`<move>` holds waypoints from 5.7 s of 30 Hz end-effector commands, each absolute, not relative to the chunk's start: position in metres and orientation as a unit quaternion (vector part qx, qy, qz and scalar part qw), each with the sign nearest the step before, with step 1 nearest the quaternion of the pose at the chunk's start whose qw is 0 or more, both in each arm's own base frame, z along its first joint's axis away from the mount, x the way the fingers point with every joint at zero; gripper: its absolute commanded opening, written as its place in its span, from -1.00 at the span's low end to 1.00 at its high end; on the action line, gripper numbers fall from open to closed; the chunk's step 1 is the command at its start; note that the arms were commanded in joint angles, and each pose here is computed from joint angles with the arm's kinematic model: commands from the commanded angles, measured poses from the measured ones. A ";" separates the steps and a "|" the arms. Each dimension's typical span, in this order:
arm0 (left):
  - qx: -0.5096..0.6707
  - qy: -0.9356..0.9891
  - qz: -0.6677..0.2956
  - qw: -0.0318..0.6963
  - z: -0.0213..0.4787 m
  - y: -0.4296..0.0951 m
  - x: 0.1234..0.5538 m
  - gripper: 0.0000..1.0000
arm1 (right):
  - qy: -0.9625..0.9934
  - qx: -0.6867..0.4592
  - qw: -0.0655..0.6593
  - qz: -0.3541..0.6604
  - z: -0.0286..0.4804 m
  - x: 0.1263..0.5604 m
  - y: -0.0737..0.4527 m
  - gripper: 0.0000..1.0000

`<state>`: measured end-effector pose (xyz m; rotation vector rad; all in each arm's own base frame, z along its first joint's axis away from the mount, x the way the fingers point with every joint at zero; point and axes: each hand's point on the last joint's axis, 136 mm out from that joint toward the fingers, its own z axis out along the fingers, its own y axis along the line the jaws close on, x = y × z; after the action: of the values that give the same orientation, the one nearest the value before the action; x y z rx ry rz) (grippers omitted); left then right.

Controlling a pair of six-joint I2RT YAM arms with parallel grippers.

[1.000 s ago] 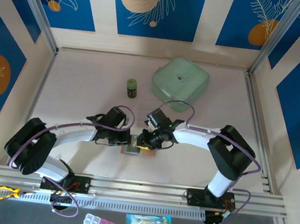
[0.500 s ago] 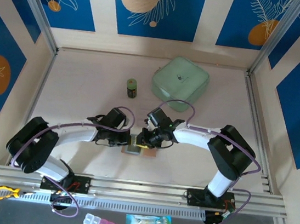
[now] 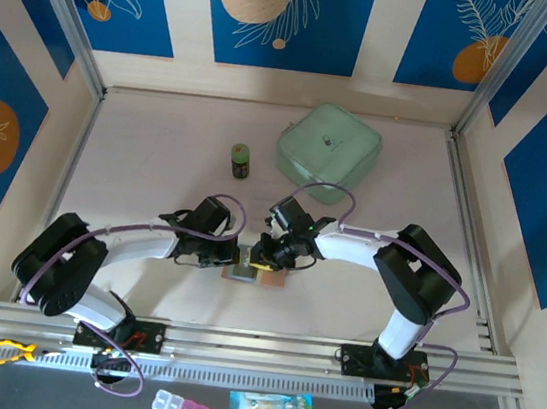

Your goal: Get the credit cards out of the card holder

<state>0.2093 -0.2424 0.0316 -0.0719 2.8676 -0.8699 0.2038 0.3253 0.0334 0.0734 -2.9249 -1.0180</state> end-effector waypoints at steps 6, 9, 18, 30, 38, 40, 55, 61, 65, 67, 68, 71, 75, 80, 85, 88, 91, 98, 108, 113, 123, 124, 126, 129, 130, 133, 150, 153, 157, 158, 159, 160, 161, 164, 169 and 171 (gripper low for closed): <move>-0.044 0.963 -0.262 0.047 0.017 -0.224 0.188 -1.00 | -0.953 0.019 0.036 -0.301 0.024 0.198 0.315 -0.58; -0.046 0.962 -0.266 0.047 0.018 -0.223 0.186 -1.00 | -0.955 0.021 0.029 -0.294 0.027 0.200 0.312 -0.57; -0.053 0.955 -0.285 0.069 0.038 -0.224 0.189 -0.90 | -0.950 0.033 0.016 -0.309 0.043 0.202 0.316 -0.57; -0.047 0.952 -0.295 0.067 0.033 -0.231 0.192 -0.94 | -0.926 0.035 0.042 -0.373 0.054 0.197 0.338 -0.56; -0.056 0.963 -0.256 0.060 0.019 -0.216 0.186 -0.99 | -0.928 0.029 0.051 -0.367 0.042 0.196 0.337 -0.55; -0.056 0.963 -0.257 0.058 0.019 -0.216 0.185 -1.00 | -0.930 0.026 0.054 -0.364 0.038 0.197 0.335 -0.55; -0.055 0.963 -0.257 0.050 0.016 -0.218 0.184 -1.00 | -0.949 0.027 0.044 -0.312 0.026 0.197 0.318 -0.36; -0.054 0.960 -0.267 0.057 0.025 -0.222 0.188 -1.00 | -0.946 0.037 0.033 -0.320 0.038 0.199 0.321 -0.32; -0.052 0.959 -0.269 0.074 0.038 -0.222 0.193 -1.00 | -0.946 0.040 0.028 -0.321 0.044 0.200 0.321 -0.31; -0.051 0.957 -0.274 0.079 0.045 -0.224 0.195 -1.00 | -0.945 0.041 0.027 -0.323 0.046 0.200 0.321 -0.30; -0.050 0.956 -0.278 0.079 0.048 -0.225 0.196 -1.00 | -0.945 0.041 0.026 -0.323 0.047 0.200 0.322 -0.30; -0.047 0.951 -0.294 0.079 0.055 -0.233 0.198 -1.00 | -0.943 0.041 0.025 -0.328 0.049 0.200 0.323 -0.30; -0.040 0.948 -0.307 0.077 0.060 -0.242 0.199 -1.00 | -0.939 0.043 0.023 -0.340 0.052 0.200 0.326 -0.29; -0.034 0.950 -0.304 0.066 0.052 -0.248 0.196 -1.00 | -0.936 0.041 0.024 -0.348 0.052 0.200 0.329 -0.29; -0.032 0.950 -0.305 0.061 0.047 -0.251 0.196 -1.00 | -0.934 0.043 0.023 -0.355 0.054 0.199 0.329 -0.29; -0.030 0.951 -0.303 0.058 0.045 -0.252 0.195 -1.00 | -0.933 0.043 0.020 -0.356 0.054 0.199 0.329 -0.29; -0.031 0.955 -0.291 0.053 0.039 -0.249 0.193 -1.00 | -0.933 0.043 0.022 -0.355 0.053 0.200 0.329 -0.29; -0.021 0.971 -0.231 0.051 0.025 -0.228 0.188 -1.00 | -0.931 0.048 0.041 -0.360 0.045 0.198 0.334 -0.29; -0.022 0.973 -0.225 0.044 0.020 -0.227 0.187 -1.00 | -0.943 0.036 0.054 -0.326 0.028 0.195 0.324 -0.30; -0.020 0.973 -0.224 0.046 0.023 -0.226 0.187 -1.00 | -0.952 0.042 0.044 -0.301 0.033 0.192 0.317 -0.30; -0.020 0.967 -0.247 0.064 0.042 -0.235 0.195 -1.00 | -0.949 0.052 0.020 -0.310 0.051 0.194 0.321 -0.30; -0.017 0.966 -0.250 0.068 0.046 -0.237 0.197 -1.00 | -0.949 0.053 0.015 -0.311 0.053 0.195 0.320 -0.30; -0.013 0.963 -0.258 0.072 0.053 -0.242 0.201 -1.00 | -0.948 0.053 0.008 -0.314 0.056 0.197 0.319 -0.30; -0.001 0.959 -0.273 0.072 0.061 -0.253 0.205 -1.00 | -0.946 0.047 0.008 -0.320 0.056 0.197 0.317 -0.30; 0.002 0.959 -0.274 0.071 0.062 -0.255 0.206 -1.00 | -0.945 0.045 0.010 -0.324 0.055 0.196 0.316 -0.30; 0.010 0.959 -0.275 0.067 0.062 -0.262 0.207 -1.00 | -0.944 0.037 0.013 -0.328 0.051 0.194 0.314 -0.30; 0.011 0.978 -0.207 0.034 0.019 -0.240 0.193 -1.00 | -0.949 0.002 0.046 -0.313 0.012 0.192 0.293 -0.30; 0.009 0.975 -0.219 0.039 0.020 -0.242 0.192 -1.00 | -0.945 -0.001 0.052 -0.323 0.010 0.191 0.293 -0.30; 0.007 0.969 -0.241 0.055 0.029 -0.249 0.197 -1.00 | -0.935 0.004 0.047 -0.351 0.019 0.192 0.299 -0.30; 0.008 0.969 -0.241 0.057 0.031 -0.249 0.198 -1.00 | -0.934 0.004 0.044 -0.356 0.021 0.193 0.301 -0.30; 0.007 0.969 -0.242 0.058 0.033 -0.250 0.199 -1.00 | -0.931 0.006 0.042 -0.363 0.025 0.194 0.302 -0.30; 0.008 0.968 -0.243 0.060 0.034 -0.250 0.200 -1.00 | -0.929 0.007 0.041 -0.368 0.029 0.194 0.304 -0.30; 0.007 0.968 -0.244 0.062 0.036 -0.251 0.201 -1.00 | -0.926 0.007 0.040 -0.375 0.032 0.195 0.305 -0.30; 0.006 0.966 -0.248 0.074 0.042 -0.251 0.204 -1.00 | -0.918 0.011 0.039 -0.394 0.040 0.196 0.311 -0.31; 0.007 0.965 -0.249 0.085 0.049 -0.249 0.204 -1.00 | -0.913 0.013 0.042 -0.406 0.044 0.197 0.315 -0.32; 0.005 0.965 -0.249 0.087 0.050 -0.247 0.204 -1.00 | -0.913 0.011 0.043 -0.406 0.043 0.198 0.315 -0.32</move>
<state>0.2093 -0.2537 0.0504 0.0109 2.8651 -0.7799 0.2004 0.3135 0.0356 0.0369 -2.8311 -1.1965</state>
